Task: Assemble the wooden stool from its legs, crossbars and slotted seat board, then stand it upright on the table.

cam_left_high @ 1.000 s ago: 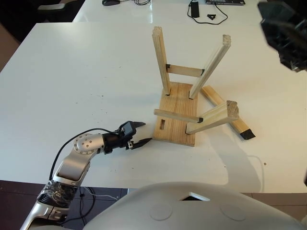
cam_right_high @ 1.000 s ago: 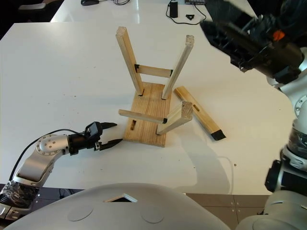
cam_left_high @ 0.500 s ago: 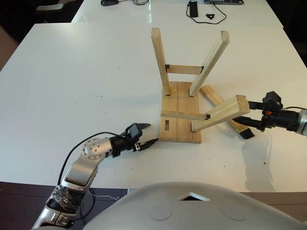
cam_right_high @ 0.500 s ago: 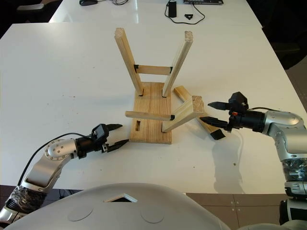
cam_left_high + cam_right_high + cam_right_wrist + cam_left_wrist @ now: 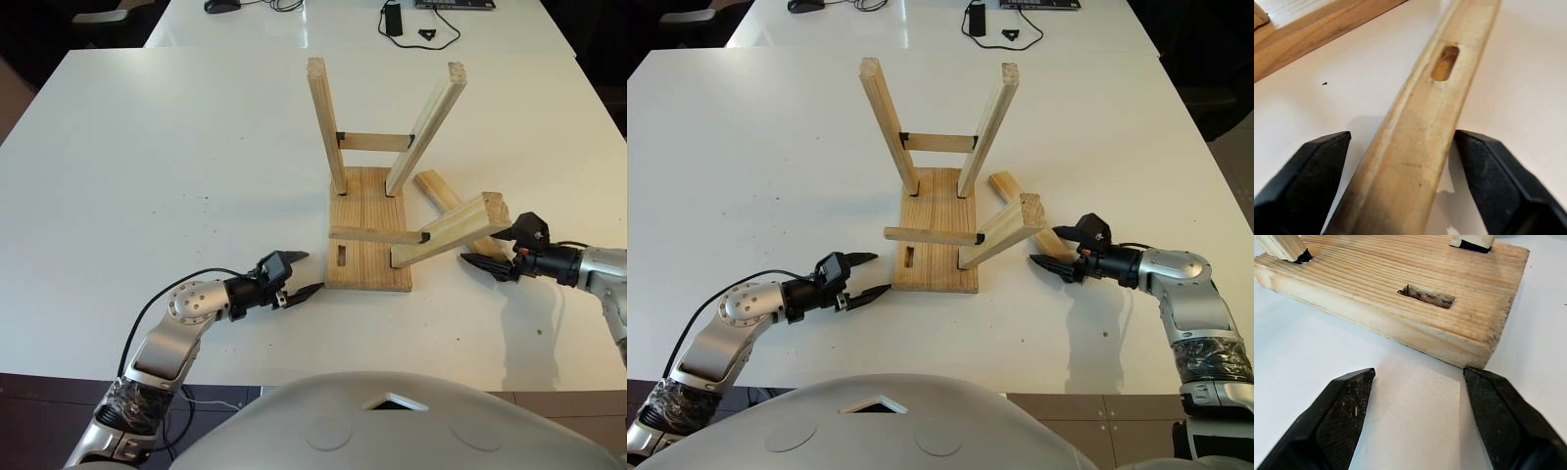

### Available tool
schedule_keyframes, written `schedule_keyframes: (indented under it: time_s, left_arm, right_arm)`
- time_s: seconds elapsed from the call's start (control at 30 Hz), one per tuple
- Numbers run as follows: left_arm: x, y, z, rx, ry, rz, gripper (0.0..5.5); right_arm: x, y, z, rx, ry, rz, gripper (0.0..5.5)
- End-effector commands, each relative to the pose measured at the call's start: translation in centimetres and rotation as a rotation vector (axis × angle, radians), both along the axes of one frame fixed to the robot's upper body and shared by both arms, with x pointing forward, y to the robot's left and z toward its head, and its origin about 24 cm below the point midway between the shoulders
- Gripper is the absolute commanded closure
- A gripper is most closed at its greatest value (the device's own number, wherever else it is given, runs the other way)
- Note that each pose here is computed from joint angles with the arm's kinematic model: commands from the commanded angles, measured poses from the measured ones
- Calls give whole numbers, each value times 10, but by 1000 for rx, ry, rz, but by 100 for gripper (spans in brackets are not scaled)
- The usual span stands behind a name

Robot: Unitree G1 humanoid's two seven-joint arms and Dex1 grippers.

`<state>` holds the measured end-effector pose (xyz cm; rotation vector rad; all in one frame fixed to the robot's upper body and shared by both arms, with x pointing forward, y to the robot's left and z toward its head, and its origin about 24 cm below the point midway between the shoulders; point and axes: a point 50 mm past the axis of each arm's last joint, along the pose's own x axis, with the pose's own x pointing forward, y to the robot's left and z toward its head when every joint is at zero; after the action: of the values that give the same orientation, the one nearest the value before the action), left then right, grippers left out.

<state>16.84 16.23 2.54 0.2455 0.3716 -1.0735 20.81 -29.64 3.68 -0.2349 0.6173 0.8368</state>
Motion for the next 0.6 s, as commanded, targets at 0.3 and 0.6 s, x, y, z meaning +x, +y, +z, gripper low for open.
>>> schedule_keyframes:
  time_s: [0.3,0.6]
  left_arm:
    - [8,2,2,4,-7,21,214]
    - [15,10,18,-75,-14,55,214]
  right_arm:
    - [8,-3,-9,-29,-20,-71,344]
    - [51,-5,55,379,-260,-309,346]
